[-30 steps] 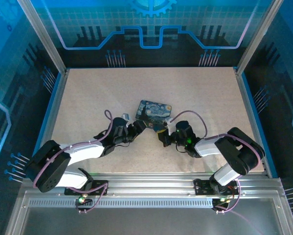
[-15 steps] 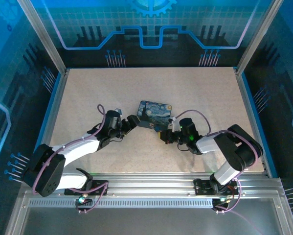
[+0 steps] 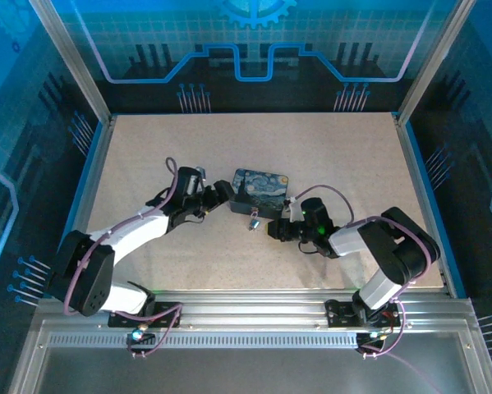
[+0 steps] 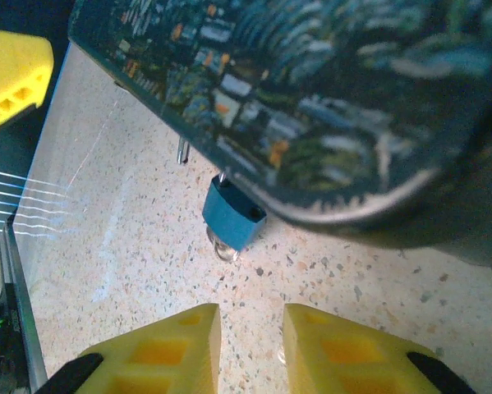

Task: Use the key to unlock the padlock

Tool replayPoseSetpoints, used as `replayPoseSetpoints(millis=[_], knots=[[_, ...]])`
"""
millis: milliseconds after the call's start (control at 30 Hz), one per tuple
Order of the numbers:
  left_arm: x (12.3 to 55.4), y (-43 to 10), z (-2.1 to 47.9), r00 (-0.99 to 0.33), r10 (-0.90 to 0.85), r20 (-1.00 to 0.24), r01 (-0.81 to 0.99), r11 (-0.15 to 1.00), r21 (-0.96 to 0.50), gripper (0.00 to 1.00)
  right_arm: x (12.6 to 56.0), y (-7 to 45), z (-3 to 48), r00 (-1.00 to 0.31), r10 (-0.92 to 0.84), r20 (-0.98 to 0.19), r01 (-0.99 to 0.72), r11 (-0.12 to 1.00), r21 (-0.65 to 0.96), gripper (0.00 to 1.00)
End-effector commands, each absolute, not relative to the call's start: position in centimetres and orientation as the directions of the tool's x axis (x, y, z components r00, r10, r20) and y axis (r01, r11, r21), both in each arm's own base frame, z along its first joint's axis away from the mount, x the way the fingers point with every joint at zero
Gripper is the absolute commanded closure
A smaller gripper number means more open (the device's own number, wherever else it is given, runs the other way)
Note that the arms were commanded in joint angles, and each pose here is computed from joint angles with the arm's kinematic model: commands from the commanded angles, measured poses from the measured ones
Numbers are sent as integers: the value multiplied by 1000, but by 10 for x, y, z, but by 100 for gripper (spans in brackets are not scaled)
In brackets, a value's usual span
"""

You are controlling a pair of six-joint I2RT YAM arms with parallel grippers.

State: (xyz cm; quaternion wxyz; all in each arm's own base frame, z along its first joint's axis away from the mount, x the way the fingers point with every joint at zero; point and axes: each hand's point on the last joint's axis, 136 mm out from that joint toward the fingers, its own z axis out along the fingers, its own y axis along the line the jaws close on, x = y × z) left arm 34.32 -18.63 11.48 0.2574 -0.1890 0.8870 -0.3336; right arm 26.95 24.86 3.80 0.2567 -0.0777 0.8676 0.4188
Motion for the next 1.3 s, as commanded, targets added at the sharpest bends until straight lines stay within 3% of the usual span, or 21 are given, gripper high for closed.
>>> replayPoseSetpoints(millis=[0, 300, 400, 733, 1267], knots=[[347, -189, 115, -832, -429, -352, -114, 753, -648, 14, 269, 238, 46, -835, 70, -546, -374, 657, 655, 68], [374, -189, 97, -862, -369, -347, -104, 800, -592, 15, 274, 238, 91, -762, 100, -639, -455, 620, 639, 36], [383, -191, 90, -861, -370, -348, -103, 798, -593, 16, 281, 241, 99, -759, 113, -641, -461, 601, 652, 30], [386, -197, 69, -874, -380, -303, -131, 784, -606, 23, 305, 246, 101, -760, 132, -636, -455, 590, 666, 29], [337, -178, 51, -866, -429, -257, -200, 768, -608, 29, 327, 250, 97, -743, 69, -666, -515, 578, 633, 28]])
